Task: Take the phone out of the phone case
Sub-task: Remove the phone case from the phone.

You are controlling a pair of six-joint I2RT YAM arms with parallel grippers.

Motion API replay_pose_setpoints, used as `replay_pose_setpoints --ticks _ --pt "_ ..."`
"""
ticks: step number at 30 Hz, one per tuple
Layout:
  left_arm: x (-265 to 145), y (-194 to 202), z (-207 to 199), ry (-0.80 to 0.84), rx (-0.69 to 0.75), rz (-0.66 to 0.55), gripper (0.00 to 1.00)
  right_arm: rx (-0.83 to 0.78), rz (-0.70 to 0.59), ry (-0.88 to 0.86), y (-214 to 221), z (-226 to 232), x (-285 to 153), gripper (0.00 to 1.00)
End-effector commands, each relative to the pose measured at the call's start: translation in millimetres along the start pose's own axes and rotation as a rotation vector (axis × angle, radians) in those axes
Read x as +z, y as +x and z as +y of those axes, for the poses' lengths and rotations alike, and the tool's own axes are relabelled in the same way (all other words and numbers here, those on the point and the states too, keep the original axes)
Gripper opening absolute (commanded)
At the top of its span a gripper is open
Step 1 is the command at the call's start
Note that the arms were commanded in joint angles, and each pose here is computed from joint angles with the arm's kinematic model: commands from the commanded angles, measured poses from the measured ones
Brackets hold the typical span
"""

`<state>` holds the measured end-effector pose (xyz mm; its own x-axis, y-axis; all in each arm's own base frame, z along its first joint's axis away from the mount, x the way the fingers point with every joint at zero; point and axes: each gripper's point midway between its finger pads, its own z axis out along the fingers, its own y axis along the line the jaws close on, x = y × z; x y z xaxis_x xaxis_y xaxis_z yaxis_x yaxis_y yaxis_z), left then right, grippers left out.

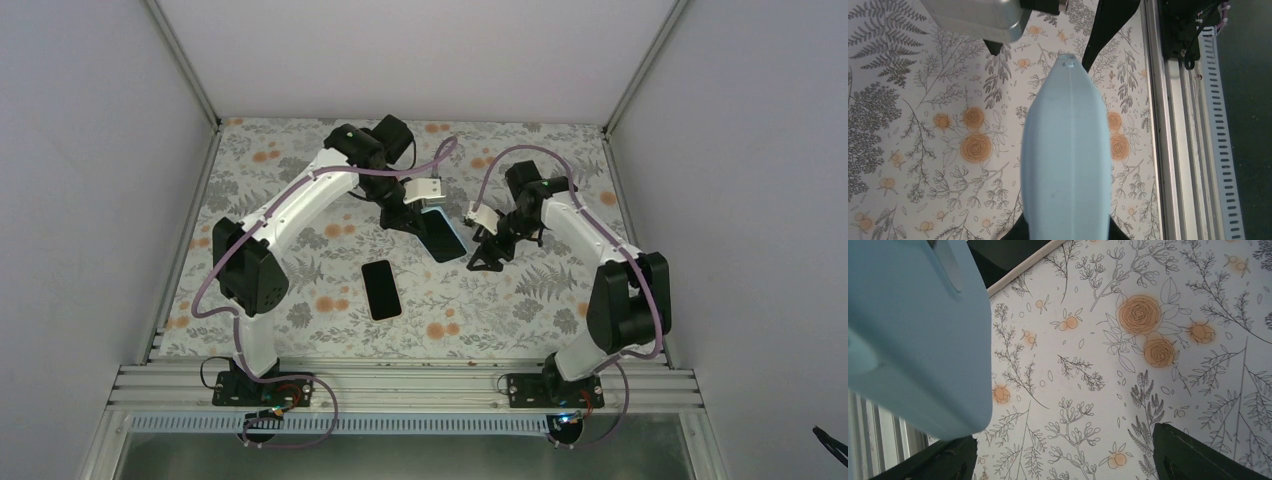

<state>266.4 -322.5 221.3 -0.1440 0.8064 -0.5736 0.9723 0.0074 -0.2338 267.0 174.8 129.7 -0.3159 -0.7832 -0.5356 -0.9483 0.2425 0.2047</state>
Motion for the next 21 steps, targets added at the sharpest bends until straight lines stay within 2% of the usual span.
replay_pose_setpoints --ticks 1,13,21 --pt "-6 -18 -2 0.009 0.02 -0.061 0.02 -0.008 -0.05 -0.04 -12 1 3 0.87" --pt "-3 -22 -11 0.047 0.028 -0.072 0.02 -0.004 -0.072 -0.028 -25 -14 4 0.86" --pt "1 -23 -19 0.08 0.033 -0.078 0.02 0.029 -0.042 -0.034 -20 -29 15 0.85"
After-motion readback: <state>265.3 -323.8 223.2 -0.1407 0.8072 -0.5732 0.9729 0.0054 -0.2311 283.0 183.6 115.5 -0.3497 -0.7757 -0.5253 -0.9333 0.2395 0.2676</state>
